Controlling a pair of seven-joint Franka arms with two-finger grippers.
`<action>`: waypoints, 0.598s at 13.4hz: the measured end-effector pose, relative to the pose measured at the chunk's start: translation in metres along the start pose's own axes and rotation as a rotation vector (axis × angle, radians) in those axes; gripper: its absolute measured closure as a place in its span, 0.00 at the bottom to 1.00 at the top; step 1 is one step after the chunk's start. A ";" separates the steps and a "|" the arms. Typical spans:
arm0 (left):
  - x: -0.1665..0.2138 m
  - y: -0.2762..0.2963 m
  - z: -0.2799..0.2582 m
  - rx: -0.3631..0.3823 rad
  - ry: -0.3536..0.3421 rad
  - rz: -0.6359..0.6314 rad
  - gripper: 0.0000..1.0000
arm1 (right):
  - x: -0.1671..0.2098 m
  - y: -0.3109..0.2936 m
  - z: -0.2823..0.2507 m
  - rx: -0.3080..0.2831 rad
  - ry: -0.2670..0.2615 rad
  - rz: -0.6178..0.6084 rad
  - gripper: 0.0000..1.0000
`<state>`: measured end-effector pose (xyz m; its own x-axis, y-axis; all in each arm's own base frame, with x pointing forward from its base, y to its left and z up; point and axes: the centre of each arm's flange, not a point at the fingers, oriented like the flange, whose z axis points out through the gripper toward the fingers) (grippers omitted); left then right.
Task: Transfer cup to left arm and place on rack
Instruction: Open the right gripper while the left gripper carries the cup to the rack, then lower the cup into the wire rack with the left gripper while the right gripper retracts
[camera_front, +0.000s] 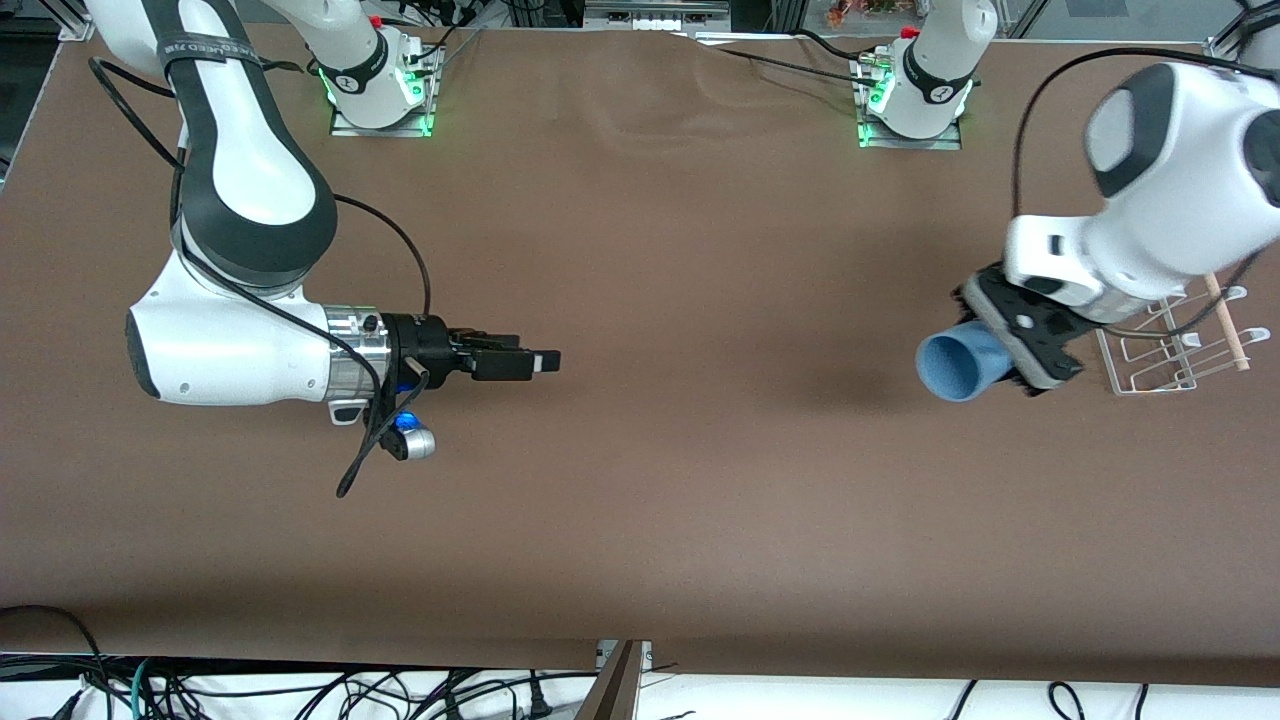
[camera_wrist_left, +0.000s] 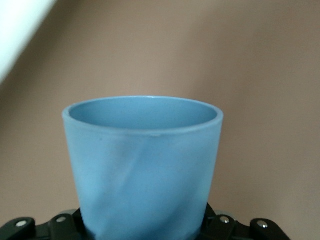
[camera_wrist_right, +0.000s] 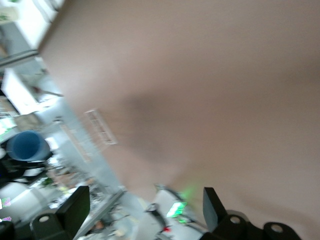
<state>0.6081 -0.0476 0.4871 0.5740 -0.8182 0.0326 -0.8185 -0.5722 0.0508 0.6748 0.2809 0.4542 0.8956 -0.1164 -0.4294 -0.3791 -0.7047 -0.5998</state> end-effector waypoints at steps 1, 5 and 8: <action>-0.030 -0.014 0.003 -0.027 -0.079 -0.037 0.28 | 0.002 0.008 -0.001 -0.066 0.017 -0.012 0.00; -0.121 -0.045 -0.001 -0.092 -0.373 -0.143 0.28 | 0.011 0.047 -0.022 -0.381 0.096 -0.031 0.00; -0.150 -0.044 -0.001 -0.114 -0.603 -0.184 0.28 | 0.018 0.078 -0.052 -0.544 0.138 0.009 0.00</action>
<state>0.5579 0.1000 0.4812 0.5644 -0.6138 -0.5521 -0.6811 -0.7241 0.1087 0.6735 0.1869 0.4347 0.9288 -0.1891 -0.3188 -0.2453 -0.9583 -0.1462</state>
